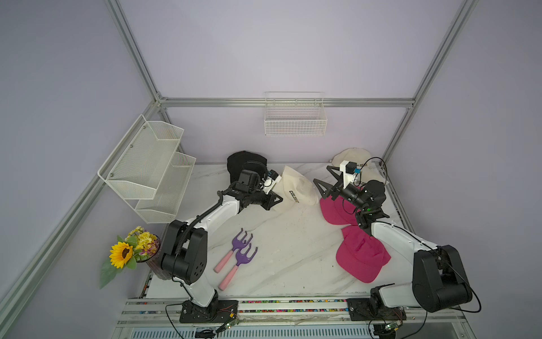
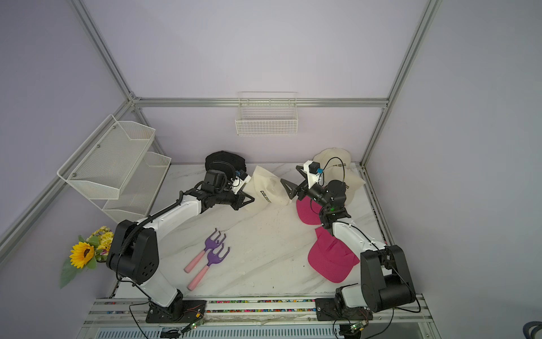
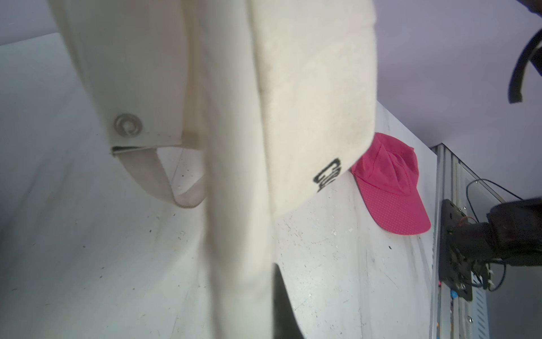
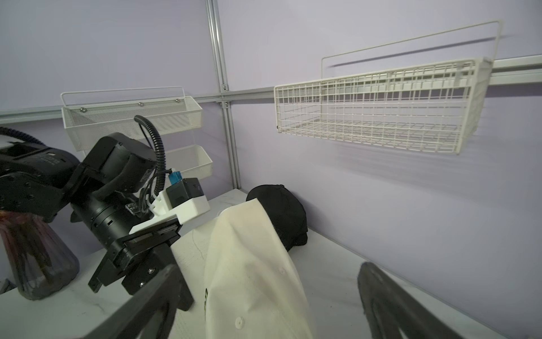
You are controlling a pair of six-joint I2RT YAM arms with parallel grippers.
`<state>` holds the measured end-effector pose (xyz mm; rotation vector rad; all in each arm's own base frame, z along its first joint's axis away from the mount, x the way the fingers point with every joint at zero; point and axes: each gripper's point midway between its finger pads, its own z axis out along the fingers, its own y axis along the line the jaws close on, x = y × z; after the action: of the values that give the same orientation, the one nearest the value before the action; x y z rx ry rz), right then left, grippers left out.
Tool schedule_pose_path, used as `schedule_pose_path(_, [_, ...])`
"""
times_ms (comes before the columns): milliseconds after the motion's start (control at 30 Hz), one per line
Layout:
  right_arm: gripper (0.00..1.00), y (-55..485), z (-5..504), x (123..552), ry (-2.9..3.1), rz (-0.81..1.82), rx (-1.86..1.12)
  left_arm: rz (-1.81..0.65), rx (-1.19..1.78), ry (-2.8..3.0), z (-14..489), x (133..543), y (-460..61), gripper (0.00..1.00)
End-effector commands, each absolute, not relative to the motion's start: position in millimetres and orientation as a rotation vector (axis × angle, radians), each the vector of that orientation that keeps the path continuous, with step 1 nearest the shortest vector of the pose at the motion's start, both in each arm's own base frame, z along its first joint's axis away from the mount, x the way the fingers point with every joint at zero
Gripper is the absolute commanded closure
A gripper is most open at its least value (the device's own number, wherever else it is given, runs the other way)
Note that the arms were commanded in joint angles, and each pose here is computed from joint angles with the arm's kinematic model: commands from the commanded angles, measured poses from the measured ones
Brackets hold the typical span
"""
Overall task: Stack the baseball caps by color
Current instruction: Pick up the baseball cap from the center of the board.
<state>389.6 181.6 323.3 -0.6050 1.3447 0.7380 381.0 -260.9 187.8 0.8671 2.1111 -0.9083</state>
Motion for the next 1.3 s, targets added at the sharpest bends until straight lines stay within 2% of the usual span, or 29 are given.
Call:
schedule_pose_path(0, [0.03, 194.8, 330.9, 376.1, 1.287, 0.774, -0.766, -0.986, 1.043, 1.933, 231.2, 358.9, -267.4, 1.00])
schedule_pose_path(267, [0.03, 180.1, 292.3, 402.4, 1.457, 0.722, -0.673, -1.028, 1.042, 1.864, 248.1, 357.7, -267.5, 1.00])
schedule_pose_path(433, [0.03, 183.0, 254.4, 384.8, 1.532, 0.881, -0.760, -1.042, 1.036, 1.853, 250.0, 357.4, -268.0, 1.00])
schedule_pose_path(667, [0.03, 191.3, 236.0, 374.0, 1.564, 1.003, -0.800, -1.079, 1.033, 1.820, 257.0, 358.2, -271.9, 1.00])
schedule_pose_path(767, [0.07, 197.1, 232.0, 373.0, 1.561, 1.075, -0.843, -1.090, 1.032, 1.814, 257.0, 360.3, -273.6, 1.00])
schedule_pose_path(1000, [0.31, 204.5, 239.2, 354.1, 1.493, 1.171, -0.954, -1.003, 0.998, 1.904, 237.0, 379.2, -269.6, 1.00])
schedule_pose_path(1100, [0.50, 204.4, 250.7, 344.6, 1.452, 1.162, -0.977, -0.975, 0.979, 1.939, 231.3, 387.9, -268.6, 1.00])
schedule_pose_path(1200, [0.84, 203.9, 258.9, 339.3, 1.429, 1.147, -0.987, -0.960, 0.960, 1.943, 230.1, 393.7, -268.2, 1.00])
schedule_pose_path(1267, [1.00, 203.0, 267.9, 335.3, 1.404, 1.121, -0.994, -0.936, 0.953, 1.958, 226.3, 397.3, -267.0, 1.00])
